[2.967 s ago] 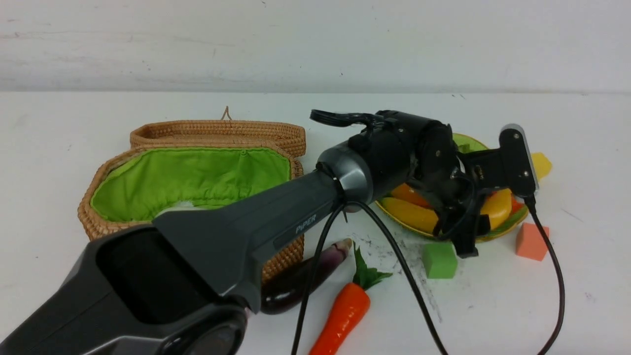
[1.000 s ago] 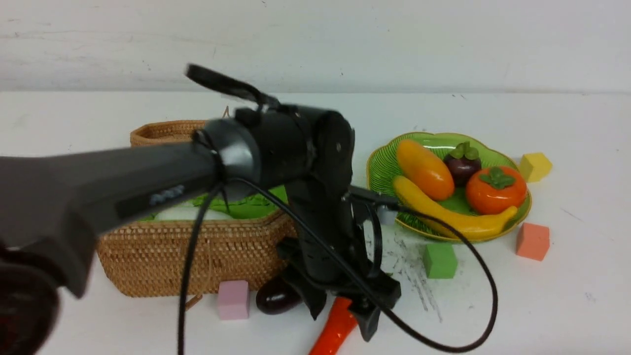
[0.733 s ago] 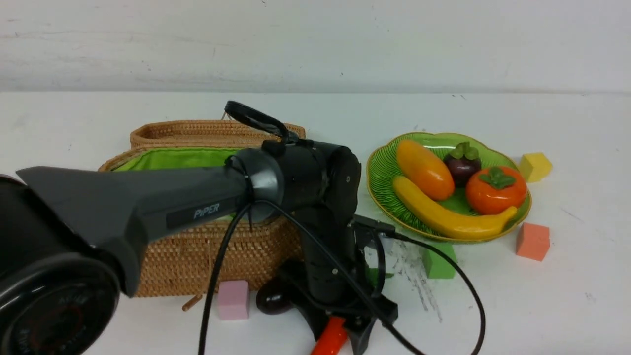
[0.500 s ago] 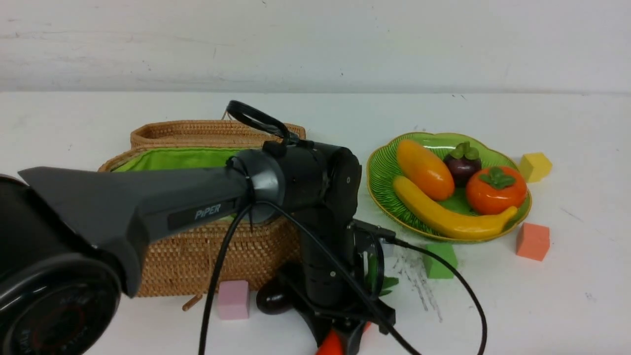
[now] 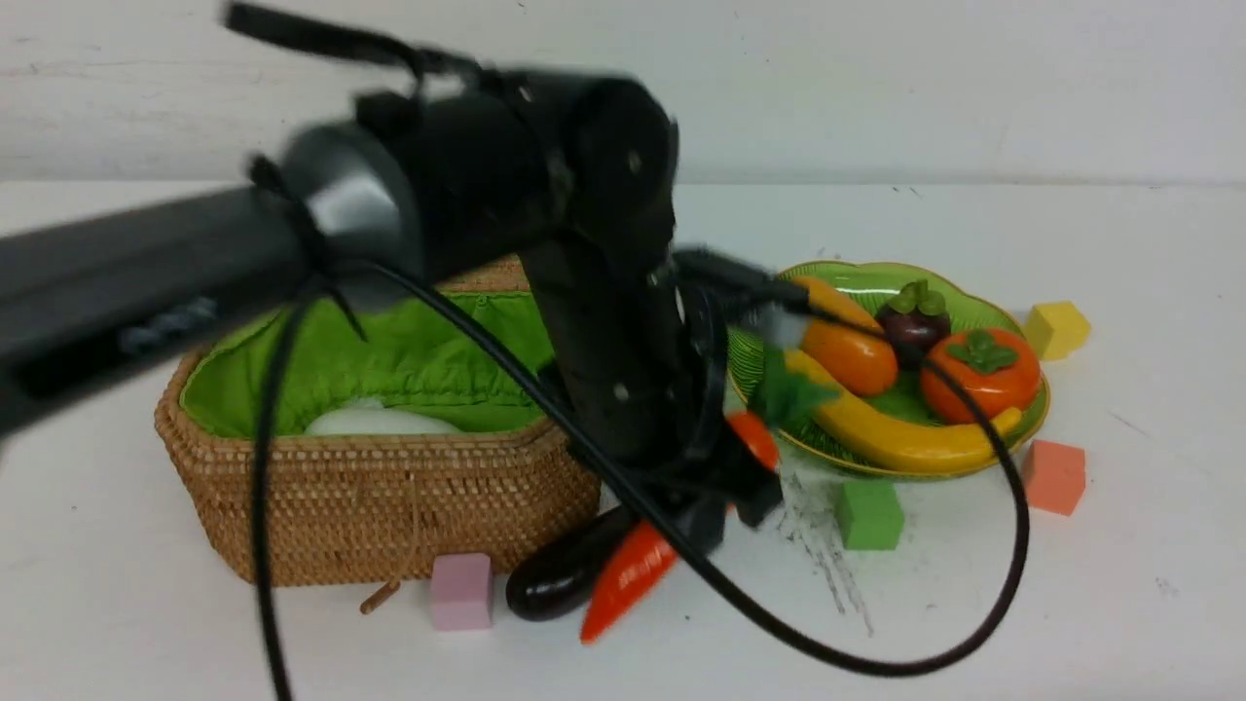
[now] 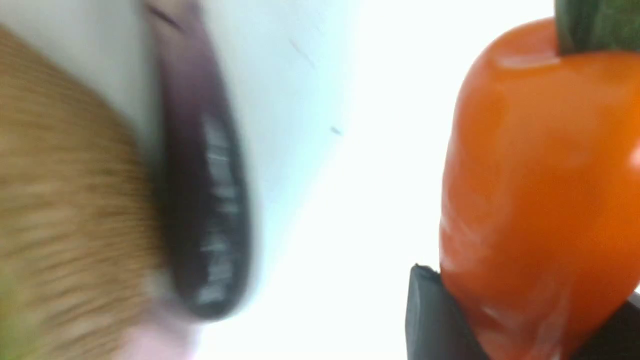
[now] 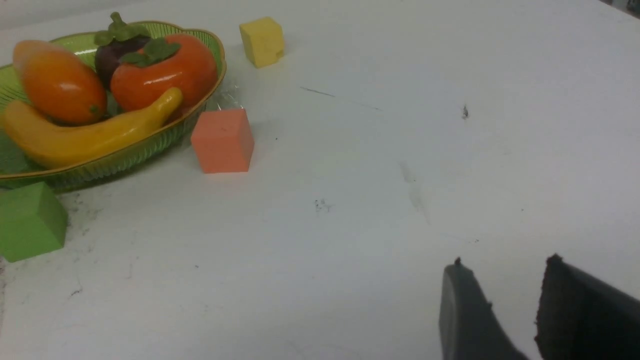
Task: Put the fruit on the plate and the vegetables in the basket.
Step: Use the left arm to grab a carrot and put it into the left basket
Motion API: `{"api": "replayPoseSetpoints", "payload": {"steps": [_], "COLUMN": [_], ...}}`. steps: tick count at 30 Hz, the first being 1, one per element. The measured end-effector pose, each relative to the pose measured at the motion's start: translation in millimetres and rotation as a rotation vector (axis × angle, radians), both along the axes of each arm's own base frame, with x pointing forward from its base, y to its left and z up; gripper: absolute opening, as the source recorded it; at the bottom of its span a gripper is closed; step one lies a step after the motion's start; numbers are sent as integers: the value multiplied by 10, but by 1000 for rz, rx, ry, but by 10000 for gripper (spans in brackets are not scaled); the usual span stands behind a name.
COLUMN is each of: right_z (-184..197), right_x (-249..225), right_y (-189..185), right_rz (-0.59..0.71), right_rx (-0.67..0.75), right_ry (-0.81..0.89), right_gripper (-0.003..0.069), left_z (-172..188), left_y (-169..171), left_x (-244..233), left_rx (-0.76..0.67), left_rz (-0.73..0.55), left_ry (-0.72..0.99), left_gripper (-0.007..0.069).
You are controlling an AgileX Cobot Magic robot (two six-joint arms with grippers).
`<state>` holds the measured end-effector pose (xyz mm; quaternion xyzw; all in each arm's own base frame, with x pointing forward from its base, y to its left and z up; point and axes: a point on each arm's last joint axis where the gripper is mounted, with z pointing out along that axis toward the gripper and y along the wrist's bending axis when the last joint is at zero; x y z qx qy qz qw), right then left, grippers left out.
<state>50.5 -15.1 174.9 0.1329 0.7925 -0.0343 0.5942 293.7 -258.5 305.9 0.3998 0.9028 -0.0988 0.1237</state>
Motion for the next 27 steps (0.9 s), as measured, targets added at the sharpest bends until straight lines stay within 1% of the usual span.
{"api": "replayPoseSetpoints", "payload": {"steps": [2,4,7,10,12,14,17,21,22,24,25,27], "right_z": [0,0,0,0,0,0,0,0,0,0,0,0], "right_x": [0,0,0,0,0,0,0,0,0,0,0,0], "right_y": [0,-1,-1,-1,-1,-1,-1,-1,-1,-1,-1,-1], "right_rz": [0,0,0,0,0,0,0,0,0,0,0,0], "right_rx": [-1,-2,-2,-2,-2,-2,-2,-2,-2,-2,-2,-2], "right_ry": [0,0,0,0,0,0,0,0,0,0,0,0], "right_gripper": [238,238,238,238,238,238,238,238,238,238,238,238], "left_z": [213,375,523,473,354,207,48,-158,-166,-226,-236,-236], "left_y": [110,280,609,933,1103,1203,1273,1234,1233,1217,1215,1216], "left_x": [-15,14,164,411,591,749,909,1040,1044,1074,1078,1077], "left_rx": [33,112,235,305,333,353,378,408,409,416,418,419], "left_rz": [-11,-3,57,148,197,216,195,98,94,65,59,57], "left_ry": [-103,-216,-336,-355,-340,-327,-333,-336,-336,-333,-332,-331], "left_gripper": [302,302,302,302,302,302,302,302,302,323,356,448]}}
